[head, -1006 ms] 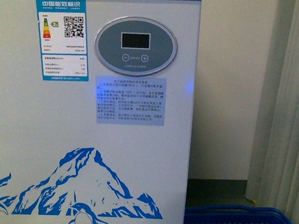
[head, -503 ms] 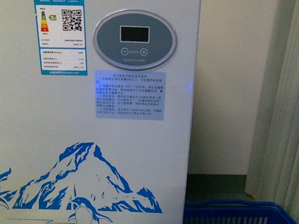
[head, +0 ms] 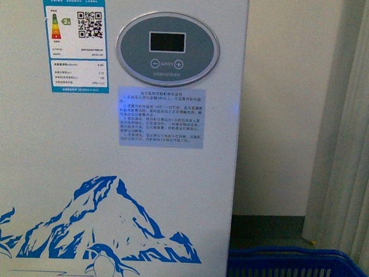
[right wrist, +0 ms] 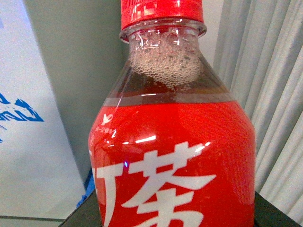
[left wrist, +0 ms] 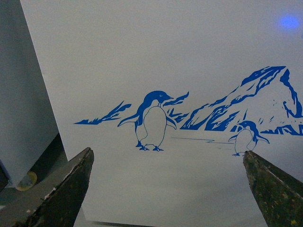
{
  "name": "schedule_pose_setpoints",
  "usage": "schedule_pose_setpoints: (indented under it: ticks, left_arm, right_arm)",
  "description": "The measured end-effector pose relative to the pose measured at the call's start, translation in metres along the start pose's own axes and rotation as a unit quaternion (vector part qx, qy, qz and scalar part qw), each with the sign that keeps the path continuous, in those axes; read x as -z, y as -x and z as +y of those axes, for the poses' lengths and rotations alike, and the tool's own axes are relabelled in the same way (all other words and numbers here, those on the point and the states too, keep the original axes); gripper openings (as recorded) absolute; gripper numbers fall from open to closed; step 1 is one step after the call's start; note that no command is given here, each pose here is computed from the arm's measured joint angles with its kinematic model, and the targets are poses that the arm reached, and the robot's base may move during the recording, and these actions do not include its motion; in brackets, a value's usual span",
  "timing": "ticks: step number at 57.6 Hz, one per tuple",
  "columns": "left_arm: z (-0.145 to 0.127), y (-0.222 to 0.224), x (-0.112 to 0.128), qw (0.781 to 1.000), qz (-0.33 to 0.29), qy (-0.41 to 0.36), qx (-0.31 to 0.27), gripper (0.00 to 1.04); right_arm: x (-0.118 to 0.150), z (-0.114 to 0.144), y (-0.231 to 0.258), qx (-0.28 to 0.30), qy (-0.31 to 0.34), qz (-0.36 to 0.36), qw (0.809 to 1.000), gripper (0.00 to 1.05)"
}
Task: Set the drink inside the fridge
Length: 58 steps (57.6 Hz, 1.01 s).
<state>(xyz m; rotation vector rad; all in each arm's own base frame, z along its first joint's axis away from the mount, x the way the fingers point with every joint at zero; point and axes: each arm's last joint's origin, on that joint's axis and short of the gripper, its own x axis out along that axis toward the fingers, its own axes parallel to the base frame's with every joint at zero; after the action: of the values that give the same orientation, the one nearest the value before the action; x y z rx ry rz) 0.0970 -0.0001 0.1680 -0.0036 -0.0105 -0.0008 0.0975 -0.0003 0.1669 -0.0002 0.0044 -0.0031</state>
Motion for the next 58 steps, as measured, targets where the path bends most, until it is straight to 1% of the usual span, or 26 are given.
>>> schedule_pose_setpoints:
  ticks: [58]
  left_arm:
    - [0.0000,0.0000,0.0000,1.000,0.000,0.000,0.000,0.97]
  right_arm:
    - [0.0000,0.0000,0.0000,0.000,0.000,0.000,1.000,0.41]
